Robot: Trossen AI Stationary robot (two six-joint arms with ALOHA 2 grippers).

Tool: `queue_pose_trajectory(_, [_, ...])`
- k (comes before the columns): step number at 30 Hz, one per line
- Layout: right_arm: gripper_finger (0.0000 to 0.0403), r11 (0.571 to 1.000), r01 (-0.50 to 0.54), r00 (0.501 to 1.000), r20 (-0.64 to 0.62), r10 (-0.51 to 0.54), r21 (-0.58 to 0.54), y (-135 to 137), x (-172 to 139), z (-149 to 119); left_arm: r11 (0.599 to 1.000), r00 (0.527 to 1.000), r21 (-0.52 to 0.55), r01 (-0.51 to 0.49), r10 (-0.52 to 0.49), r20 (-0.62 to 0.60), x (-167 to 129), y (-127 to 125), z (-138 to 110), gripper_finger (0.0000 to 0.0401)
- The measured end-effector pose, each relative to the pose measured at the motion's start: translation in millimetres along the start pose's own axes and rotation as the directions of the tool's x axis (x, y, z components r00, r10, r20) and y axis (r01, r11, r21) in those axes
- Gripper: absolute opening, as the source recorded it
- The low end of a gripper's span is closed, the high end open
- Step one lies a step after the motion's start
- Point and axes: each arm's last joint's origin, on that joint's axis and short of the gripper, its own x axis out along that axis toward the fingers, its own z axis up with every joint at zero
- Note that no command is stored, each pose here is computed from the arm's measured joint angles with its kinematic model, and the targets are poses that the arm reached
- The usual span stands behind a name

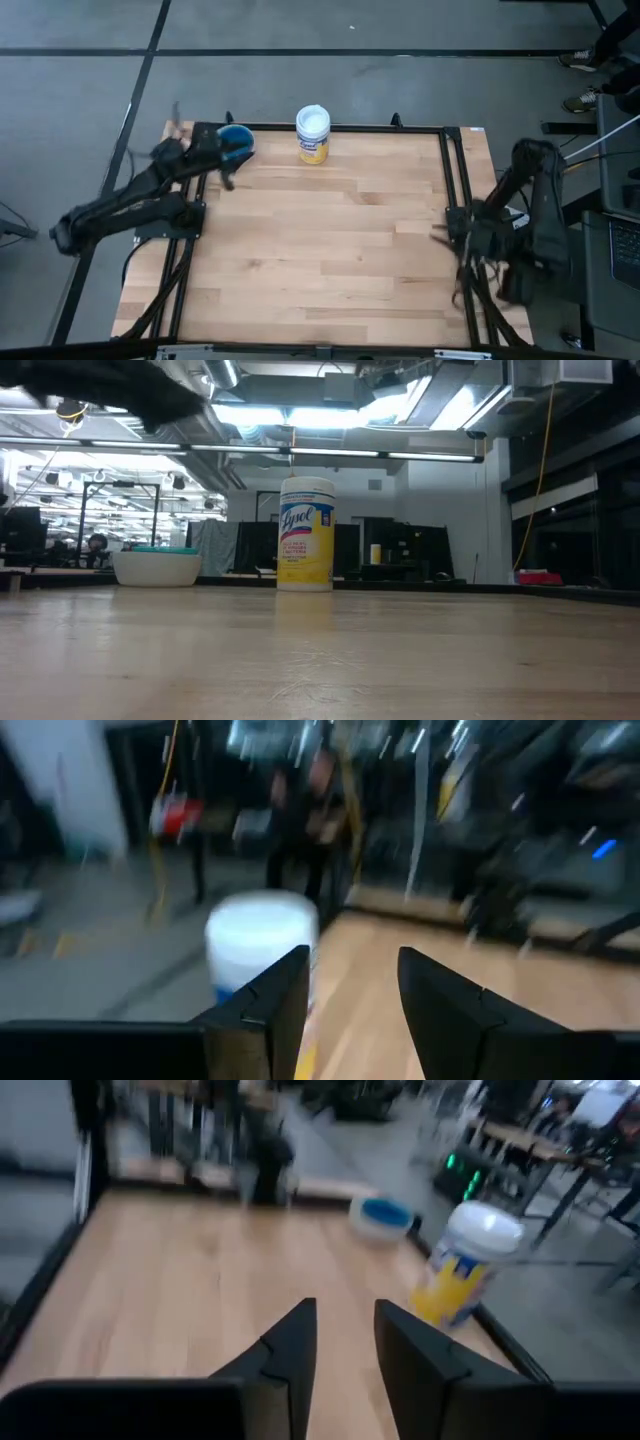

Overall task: Nest bowls inside each other
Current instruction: Return to Home Position

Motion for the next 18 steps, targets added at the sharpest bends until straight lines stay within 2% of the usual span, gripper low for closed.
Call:
queue_pose_trajectory(5, [0.0126, 0.994, 0.052, 0.986, 0.150, -0.067, 0.100, -45, 11, -22, 0.996, 0.973, 0.055, 0.071, -0.081, 0.214, -35, -16, -18, 0.0148])
queue_pose_trajectory(8, [0.0143, 0.979, 0.084, 0.957, 0.261, -0.131, 0.185, -72, 17, -40, 0.985, 0.942, 0.104, 0.135, -0.160, 0.295, -40, -21, -36, 0.0148])
queue_pose_trajectory(10, [0.0151, 0.970, 0.065, 0.954, 0.271, -0.129, 0.233, -84, 21, -62, 0.984, 0.922, 0.118, 0.137, -0.170, 0.348, -41, -23, -47, 0.0148])
queue_pose_trajectory(15, [0.0166, 0.948, 0.021, 0.955, 0.274, -0.113, 0.317, -94, 35, -118, 0.987, 0.935, 0.109, 0.119, -0.148, 0.323, -36, -24, -79, 0.0144])
queue_pose_trajectory(18, [0.0171, 0.945, -0.012, 0.957, 0.279, -0.084, 0.326, -95, 37, -132, 0.975, 0.934, 0.139, 0.174, -0.208, 0.291, -36, -27, -83, 0.0143])
